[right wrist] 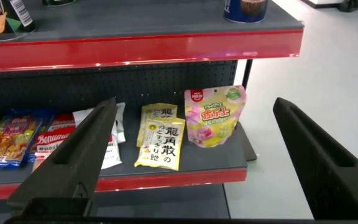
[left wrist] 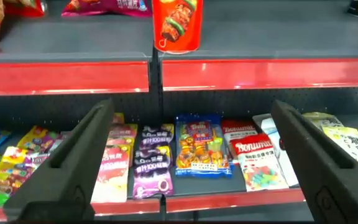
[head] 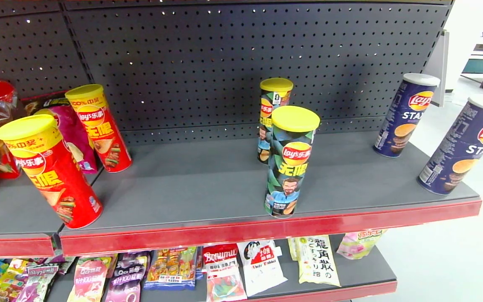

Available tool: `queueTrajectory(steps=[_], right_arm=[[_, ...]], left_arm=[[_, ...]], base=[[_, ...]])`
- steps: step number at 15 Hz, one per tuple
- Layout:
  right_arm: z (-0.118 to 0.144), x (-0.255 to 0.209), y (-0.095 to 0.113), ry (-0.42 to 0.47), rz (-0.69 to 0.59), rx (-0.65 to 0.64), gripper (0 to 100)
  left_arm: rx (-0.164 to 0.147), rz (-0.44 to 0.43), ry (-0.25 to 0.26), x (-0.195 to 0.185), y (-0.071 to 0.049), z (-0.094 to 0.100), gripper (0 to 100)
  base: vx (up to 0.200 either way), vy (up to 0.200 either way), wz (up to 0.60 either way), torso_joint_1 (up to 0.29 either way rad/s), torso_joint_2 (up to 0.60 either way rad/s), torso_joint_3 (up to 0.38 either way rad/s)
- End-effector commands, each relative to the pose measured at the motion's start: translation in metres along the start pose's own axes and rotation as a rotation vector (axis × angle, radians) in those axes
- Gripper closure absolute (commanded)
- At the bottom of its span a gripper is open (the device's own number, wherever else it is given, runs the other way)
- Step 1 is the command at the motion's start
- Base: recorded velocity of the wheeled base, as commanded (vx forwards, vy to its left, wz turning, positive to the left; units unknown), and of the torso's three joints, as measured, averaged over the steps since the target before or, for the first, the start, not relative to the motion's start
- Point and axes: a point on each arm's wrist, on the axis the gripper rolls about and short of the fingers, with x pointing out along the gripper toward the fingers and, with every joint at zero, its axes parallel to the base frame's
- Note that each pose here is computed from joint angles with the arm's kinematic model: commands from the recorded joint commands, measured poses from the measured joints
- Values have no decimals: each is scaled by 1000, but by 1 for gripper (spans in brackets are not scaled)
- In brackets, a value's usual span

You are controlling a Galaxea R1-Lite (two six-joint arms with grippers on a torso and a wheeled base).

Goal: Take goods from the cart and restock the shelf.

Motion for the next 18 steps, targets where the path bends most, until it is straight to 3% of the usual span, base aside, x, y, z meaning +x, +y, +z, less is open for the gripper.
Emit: queueTrajectory(steps=[1, 4, 5, 6, 7, 8, 10, 13, 18], right_arm=[[0, 0, 0, 1, 5, 0, 0], [0, 0, 1, -2, 57, -27, 0], [10, -2, 2, -43, 95, -30, 0], [50, -3, 4, -56, 199, -26, 0], [80, 14, 3, 27, 165, -13, 0], [87, 21, 3, 57, 158, -18, 0], [73, 40, 4, 202, 226, -122, 0], [68, 63, 9, 360, 343, -141, 0], [92, 107, 27, 456, 479, -167, 0]], left_arm=[[4, -6, -11, -1, 0, 0, 0], [9, -6, -11, -1, 0, 0, 0], [11, -6, -11, -1, 0, 0, 0], [11, -6, -11, -1, 0, 0, 0], [11, -6, -11, -1, 0, 0, 0], [11, -6, -11, -1, 0, 0, 0], [11, -6, -11, -1, 0, 0, 0], [11, -6, -11, -1, 0, 0, 0], [11, -6, -11, -1, 0, 0, 0]], base=[[0, 0, 0, 0, 0, 0], [0, 0, 0, 0, 0, 0], [0, 0, 0, 0, 0, 0], [0, 0, 0, 0, 0, 0], [0, 0, 0, 0, 0, 0], [0, 0, 0, 0, 0, 0], [0, 0, 0, 0, 0, 0], [0, 0, 0, 0, 0, 0], [0, 0, 0, 0, 0, 0]])
